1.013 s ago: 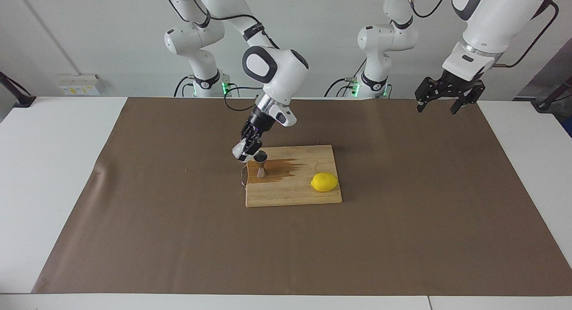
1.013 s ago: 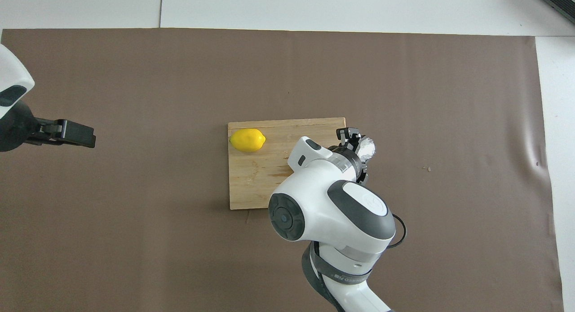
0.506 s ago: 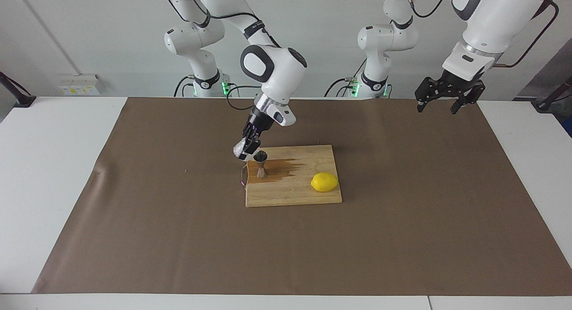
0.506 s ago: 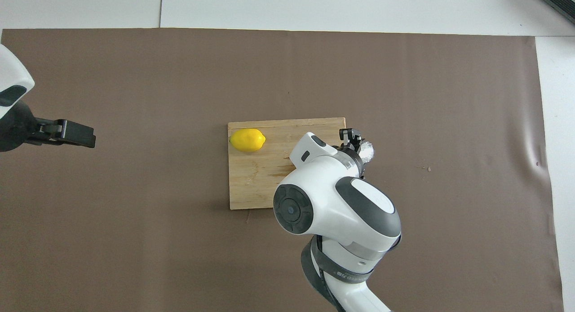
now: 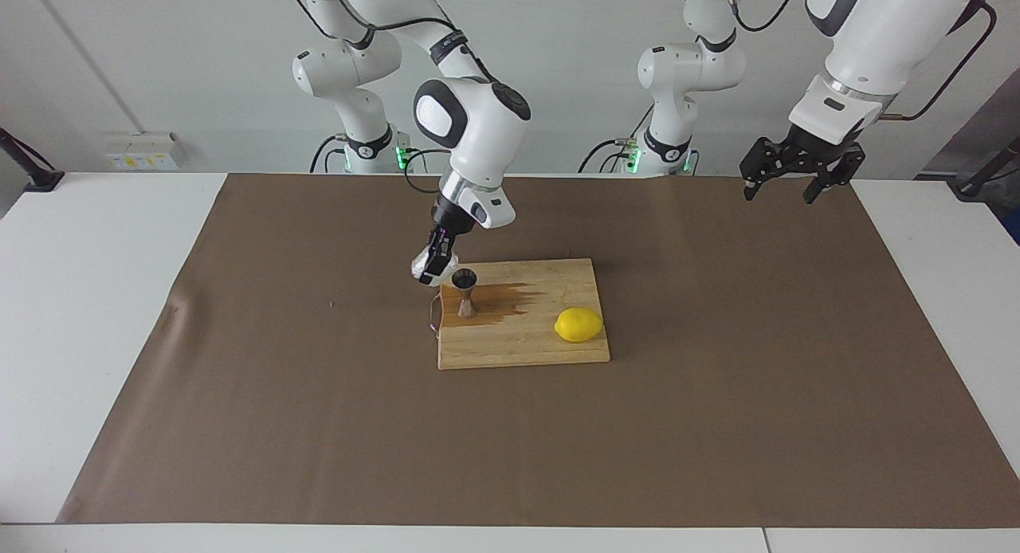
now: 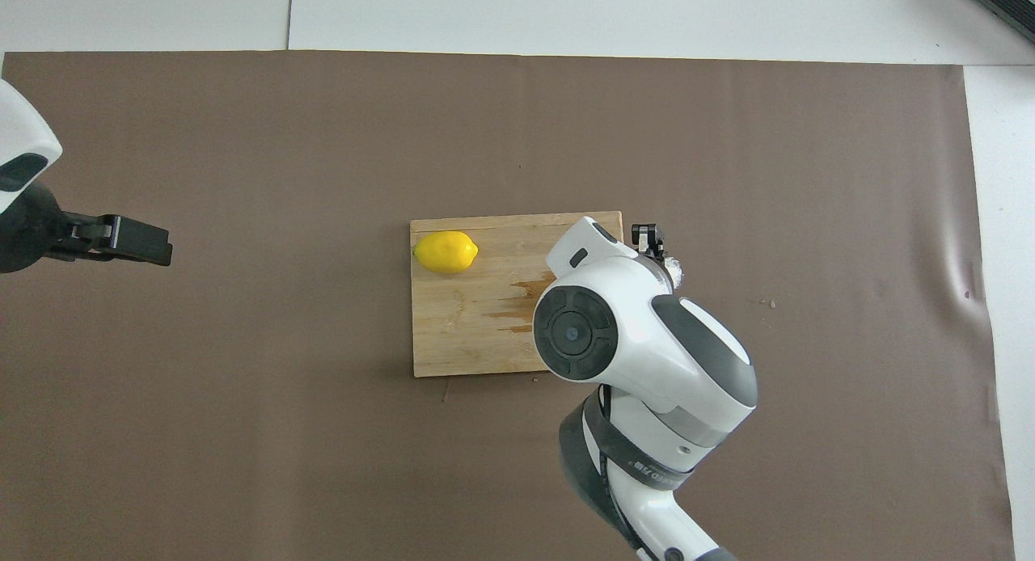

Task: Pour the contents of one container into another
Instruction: 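Carry the clear glass back to its starting spot with the right gripper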

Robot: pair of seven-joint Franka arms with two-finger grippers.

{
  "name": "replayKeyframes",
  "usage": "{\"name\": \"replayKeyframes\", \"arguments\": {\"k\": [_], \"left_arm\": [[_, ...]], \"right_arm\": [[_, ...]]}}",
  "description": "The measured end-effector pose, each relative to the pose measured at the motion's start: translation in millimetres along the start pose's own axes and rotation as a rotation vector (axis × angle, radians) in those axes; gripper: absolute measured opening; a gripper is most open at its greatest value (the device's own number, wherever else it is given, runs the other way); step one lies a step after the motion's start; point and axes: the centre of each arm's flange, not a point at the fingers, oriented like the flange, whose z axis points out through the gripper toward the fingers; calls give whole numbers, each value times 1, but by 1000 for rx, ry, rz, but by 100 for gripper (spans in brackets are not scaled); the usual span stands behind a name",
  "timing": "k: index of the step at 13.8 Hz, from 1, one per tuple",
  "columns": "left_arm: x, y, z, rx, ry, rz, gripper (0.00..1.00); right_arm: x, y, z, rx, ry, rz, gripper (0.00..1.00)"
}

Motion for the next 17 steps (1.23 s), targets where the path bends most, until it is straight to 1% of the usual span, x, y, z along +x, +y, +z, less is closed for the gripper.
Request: {"name": "replayKeyframes", "arguments": {"k": [3, 5, 9, 12, 13, 15, 16, 17], "left_arm": [[0, 0, 0, 0, 0, 0, 100], [0, 0, 0, 0, 0, 0, 100], [0, 0, 0, 0, 0, 0, 100], [0, 0, 0, 0, 0, 0, 100], [0, 0, 0, 0, 0, 0, 100], [0, 0, 0, 0, 0, 0, 100], [0, 0, 0, 0, 0, 0, 100], [0, 0, 0, 0, 0, 0, 100]], "right_arm": [[-15, 9, 9, 56, 35, 4, 51], [-28, 14, 19, 109, 72, 4, 51], [-66, 28, 48, 212, 147, -3, 51], [-89, 36, 67, 270, 202, 1, 51], [-97, 37, 74, 294, 240, 4, 51], [-119, 43, 94, 313, 346, 13, 51], [-132, 45, 106, 316, 386, 10, 51], [-146, 46, 116, 323, 407, 6, 51]]}}
